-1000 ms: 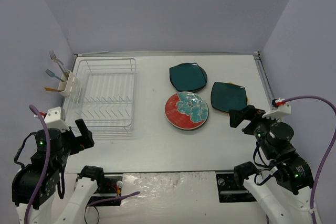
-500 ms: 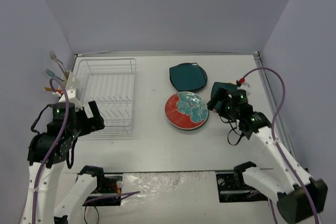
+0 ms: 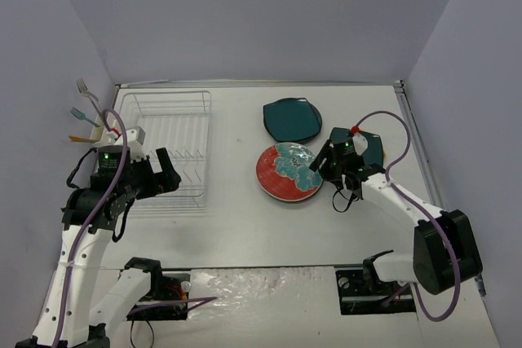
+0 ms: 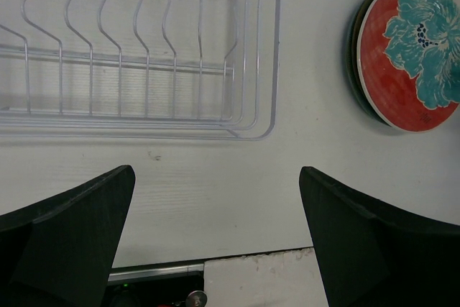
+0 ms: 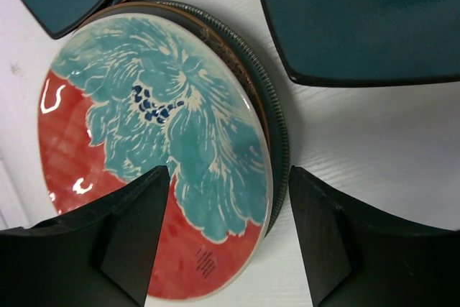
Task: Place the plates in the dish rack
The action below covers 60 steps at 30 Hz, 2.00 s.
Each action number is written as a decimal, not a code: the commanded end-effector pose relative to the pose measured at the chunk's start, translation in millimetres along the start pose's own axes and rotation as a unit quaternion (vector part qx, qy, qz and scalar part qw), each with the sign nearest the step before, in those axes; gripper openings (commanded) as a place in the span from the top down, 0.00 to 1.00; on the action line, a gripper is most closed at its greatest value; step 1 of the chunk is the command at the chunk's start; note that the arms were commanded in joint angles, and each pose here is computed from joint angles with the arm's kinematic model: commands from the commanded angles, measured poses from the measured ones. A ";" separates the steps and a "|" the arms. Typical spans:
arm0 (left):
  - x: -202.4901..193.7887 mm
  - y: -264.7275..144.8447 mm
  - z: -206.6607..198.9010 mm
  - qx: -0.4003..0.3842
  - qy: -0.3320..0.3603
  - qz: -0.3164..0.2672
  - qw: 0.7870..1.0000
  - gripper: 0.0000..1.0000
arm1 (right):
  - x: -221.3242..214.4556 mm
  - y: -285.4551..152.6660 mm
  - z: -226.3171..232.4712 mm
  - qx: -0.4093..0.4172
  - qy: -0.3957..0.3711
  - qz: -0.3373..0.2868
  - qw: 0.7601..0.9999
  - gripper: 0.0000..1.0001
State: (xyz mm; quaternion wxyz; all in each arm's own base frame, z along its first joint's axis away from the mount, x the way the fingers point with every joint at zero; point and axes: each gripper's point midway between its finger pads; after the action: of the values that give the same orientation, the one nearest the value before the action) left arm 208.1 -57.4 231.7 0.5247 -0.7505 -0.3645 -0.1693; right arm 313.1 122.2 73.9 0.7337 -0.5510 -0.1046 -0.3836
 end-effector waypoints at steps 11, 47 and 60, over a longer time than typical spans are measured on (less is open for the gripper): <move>8.6 4.0 -16.5 -0.045 0.010 -0.018 0.999 0.03 | -2.0 25.7 -10.5 -0.023 -0.013 -0.019 0.999 0.63; 7.8 19.3 -26.2 -0.067 0.030 0.012 0.997 0.03 | -17.3 -26.5 -54.3 -0.022 0.018 -0.048 0.998 1.00; 3.4 20.9 -26.5 -0.072 0.029 0.018 0.997 0.03 | -14.5 -33.2 -52.5 -0.004 0.035 -0.057 0.998 0.79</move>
State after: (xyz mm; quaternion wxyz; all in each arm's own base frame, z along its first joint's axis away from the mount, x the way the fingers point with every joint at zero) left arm 219.2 -78.1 217.1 0.5027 -0.7856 -0.3144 -0.1769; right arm 261.8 82.9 62.9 0.7181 -0.5386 -0.1017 -0.4288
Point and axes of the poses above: each gripper's point midway between its finger pads, its own y axis out along the fingers, its own z axis along the line the jaws close on, x = y × z, and after that the axes turned 7 degrees about -y, right-handed
